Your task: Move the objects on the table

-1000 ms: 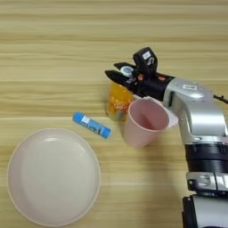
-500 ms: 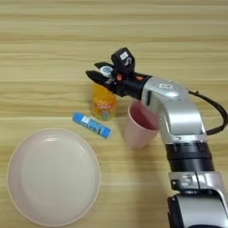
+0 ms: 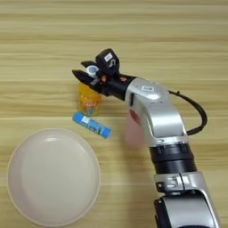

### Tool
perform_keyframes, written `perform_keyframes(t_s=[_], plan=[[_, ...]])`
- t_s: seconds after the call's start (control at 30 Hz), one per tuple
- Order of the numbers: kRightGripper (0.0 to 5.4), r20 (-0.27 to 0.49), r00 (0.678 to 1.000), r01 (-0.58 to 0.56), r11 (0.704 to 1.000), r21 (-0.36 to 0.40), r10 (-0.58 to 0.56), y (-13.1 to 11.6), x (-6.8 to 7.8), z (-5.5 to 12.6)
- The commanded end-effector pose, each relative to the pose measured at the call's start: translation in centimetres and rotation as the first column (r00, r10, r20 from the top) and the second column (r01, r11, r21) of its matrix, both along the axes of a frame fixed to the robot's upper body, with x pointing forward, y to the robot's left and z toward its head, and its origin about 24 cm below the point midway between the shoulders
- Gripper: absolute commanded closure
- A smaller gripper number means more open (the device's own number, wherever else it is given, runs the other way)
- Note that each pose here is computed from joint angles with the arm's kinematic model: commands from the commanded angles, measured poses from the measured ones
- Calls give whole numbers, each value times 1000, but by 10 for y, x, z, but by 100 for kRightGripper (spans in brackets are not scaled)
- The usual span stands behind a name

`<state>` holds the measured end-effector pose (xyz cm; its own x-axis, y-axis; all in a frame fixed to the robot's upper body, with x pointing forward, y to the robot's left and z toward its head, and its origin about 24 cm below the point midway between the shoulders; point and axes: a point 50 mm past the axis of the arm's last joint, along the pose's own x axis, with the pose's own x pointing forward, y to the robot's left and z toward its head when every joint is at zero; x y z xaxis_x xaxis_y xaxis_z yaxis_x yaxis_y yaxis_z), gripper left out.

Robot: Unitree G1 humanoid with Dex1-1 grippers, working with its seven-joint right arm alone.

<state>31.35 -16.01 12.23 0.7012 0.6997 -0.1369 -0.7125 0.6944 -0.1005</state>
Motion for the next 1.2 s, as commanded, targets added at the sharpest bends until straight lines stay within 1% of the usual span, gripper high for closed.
perform_keyframes(t_s=[0.03,0.17,0.43,0.67,0.87,1.03,1.1,1.17,1.2], plan=[[365,192,981,3,1000,20,-7,6,5,37],[365,202,979,12,999,37,-19,7,6,38],[365,224,973,36,994,99,-57,7,7,41],[366,198,979,32,997,67,-44,11,6,30],[366,168,985,31,998,47,-39,10,8,22],[366,156,987,28,999,36,-33,11,8,19],[329,155,987,29,999,34,-34,10,8,18],[311,154,988,30,999,34,-35,10,8,18],[311,153,988,30,999,34,-35,10,8,18]])
